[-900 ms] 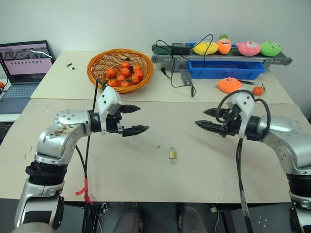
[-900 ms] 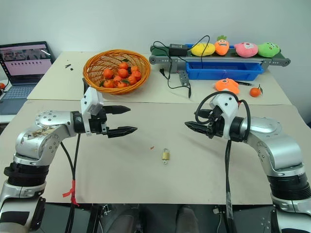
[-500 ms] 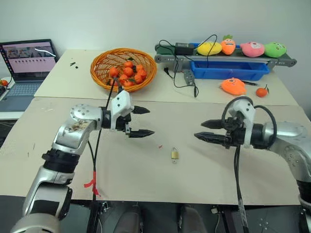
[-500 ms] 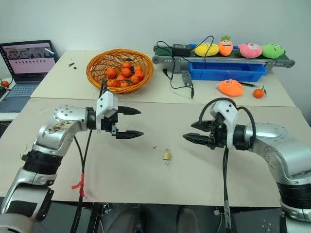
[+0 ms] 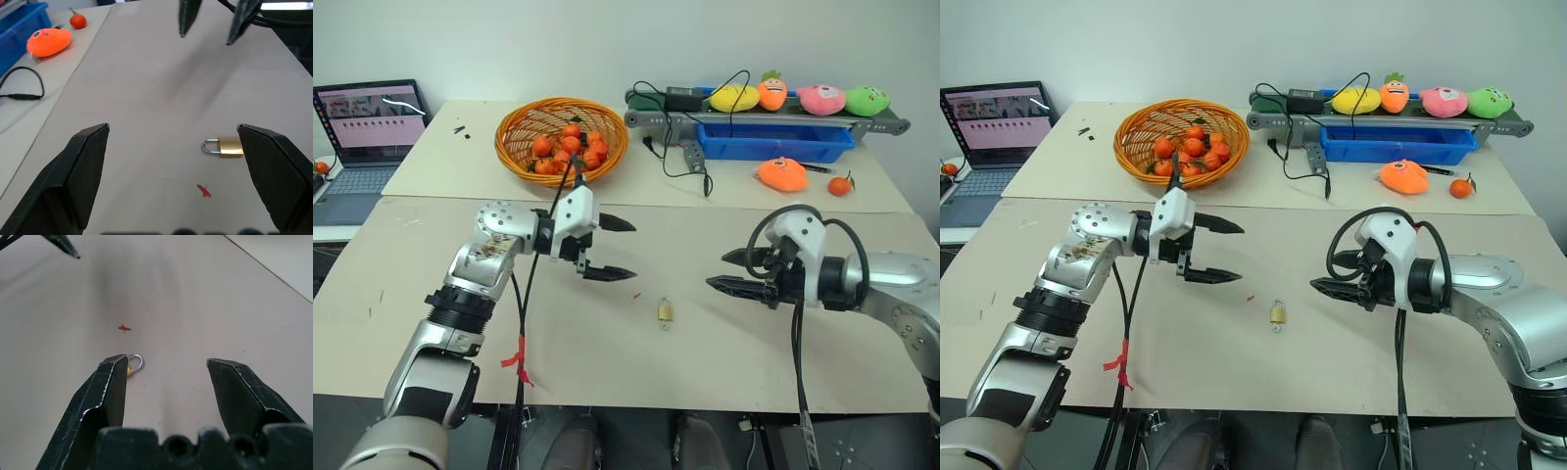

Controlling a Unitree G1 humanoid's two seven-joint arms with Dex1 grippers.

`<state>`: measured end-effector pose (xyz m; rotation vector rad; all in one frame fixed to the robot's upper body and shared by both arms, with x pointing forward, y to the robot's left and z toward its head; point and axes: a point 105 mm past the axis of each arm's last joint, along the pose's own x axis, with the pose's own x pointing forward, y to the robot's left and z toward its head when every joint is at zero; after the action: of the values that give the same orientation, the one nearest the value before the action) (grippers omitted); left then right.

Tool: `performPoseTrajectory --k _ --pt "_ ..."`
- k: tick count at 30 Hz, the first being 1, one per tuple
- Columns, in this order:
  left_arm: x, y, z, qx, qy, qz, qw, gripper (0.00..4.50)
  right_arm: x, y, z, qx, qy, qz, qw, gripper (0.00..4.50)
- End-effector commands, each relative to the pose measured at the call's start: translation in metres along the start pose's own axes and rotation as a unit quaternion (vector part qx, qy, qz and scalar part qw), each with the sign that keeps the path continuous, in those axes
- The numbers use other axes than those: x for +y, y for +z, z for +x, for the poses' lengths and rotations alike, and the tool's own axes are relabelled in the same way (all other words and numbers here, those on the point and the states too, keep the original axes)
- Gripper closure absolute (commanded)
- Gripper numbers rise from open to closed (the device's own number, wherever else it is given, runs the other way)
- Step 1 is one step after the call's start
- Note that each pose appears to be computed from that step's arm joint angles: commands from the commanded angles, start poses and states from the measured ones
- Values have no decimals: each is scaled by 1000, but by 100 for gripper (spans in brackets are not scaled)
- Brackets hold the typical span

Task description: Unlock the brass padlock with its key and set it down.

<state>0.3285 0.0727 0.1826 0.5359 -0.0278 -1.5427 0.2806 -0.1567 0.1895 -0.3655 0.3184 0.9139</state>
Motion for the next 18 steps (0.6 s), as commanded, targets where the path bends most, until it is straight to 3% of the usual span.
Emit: performPoseTrajectory --k 1,6,12,18 --pt "1 10 8 3 -38 42 998 4 -2 10 -8 -17 -23 -19 999 140" --pt "19 15 6 -5 -15 40 999 4 4 11 -10 -27 -21 -6 999 140" --pt "37 9 -13 1 70 8 997 4 19 -6 1 32 -15 -10 999 140" --pt "44 11 -25 -16 156 -35 987 4 7 3 28 51 -100 -23 993 140"
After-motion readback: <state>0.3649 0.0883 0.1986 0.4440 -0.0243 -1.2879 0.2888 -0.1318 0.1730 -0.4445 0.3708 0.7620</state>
